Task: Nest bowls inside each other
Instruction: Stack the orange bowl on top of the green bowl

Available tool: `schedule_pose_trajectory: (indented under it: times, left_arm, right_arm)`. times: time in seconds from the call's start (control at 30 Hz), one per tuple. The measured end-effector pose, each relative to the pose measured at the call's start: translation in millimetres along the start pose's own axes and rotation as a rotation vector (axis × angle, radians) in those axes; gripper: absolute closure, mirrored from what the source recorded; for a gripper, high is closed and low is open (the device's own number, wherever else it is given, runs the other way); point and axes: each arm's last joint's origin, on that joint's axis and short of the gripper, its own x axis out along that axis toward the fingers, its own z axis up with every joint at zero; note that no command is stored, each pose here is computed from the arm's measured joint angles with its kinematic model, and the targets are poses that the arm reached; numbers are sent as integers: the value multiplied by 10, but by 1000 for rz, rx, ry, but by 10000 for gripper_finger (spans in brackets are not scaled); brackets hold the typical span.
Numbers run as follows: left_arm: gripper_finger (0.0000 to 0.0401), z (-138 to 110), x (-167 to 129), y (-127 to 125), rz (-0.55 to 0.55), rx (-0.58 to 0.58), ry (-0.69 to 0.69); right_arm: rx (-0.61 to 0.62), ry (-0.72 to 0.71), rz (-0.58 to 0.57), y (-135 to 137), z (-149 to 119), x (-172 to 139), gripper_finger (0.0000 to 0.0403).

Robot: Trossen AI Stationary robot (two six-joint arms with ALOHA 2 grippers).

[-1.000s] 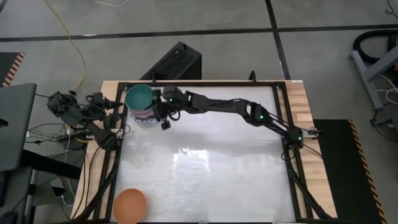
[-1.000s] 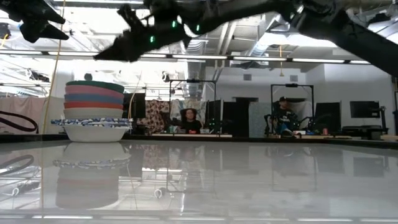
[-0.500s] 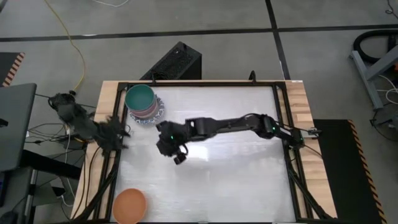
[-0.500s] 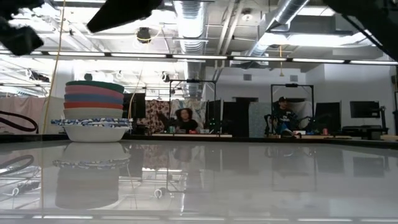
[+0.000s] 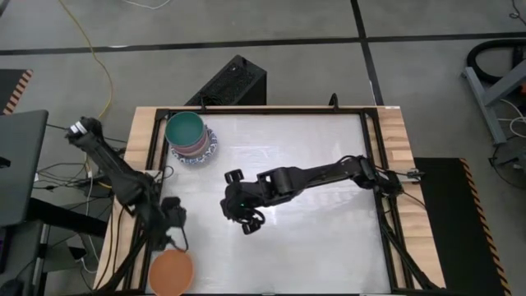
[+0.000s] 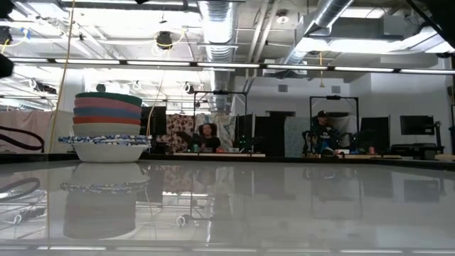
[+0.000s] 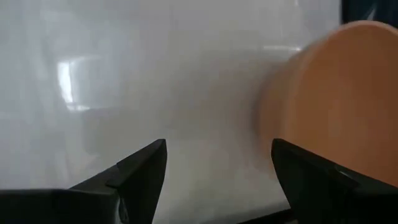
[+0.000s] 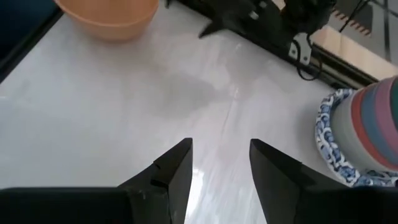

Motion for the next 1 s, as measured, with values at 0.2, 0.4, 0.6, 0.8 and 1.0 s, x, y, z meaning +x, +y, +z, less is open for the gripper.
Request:
schedule_pose_trajectory:
  times: [0.2,0.4,0.6,0.8,1.0]
  left_arm:
    - [122,19,100,-278,43,-33,7]
    - [122,-55,262,-392,66,-70,16]
    - [138,-131,318,-414,71,-71,27]
    - [227,-169,375,-379,34,-50,59]
    - [347,-144,357,-355,36,-3,51]
  right_arm:
    - [24,45,9,-4,-52,33,225]
    - [73,61,9,-11,-70,36,225]
    - [75,42,8,-3,-49,37,225]
    - [85,30,4,-9,-39,40,225]
    - [99,18,1,-12,-27,40,225]
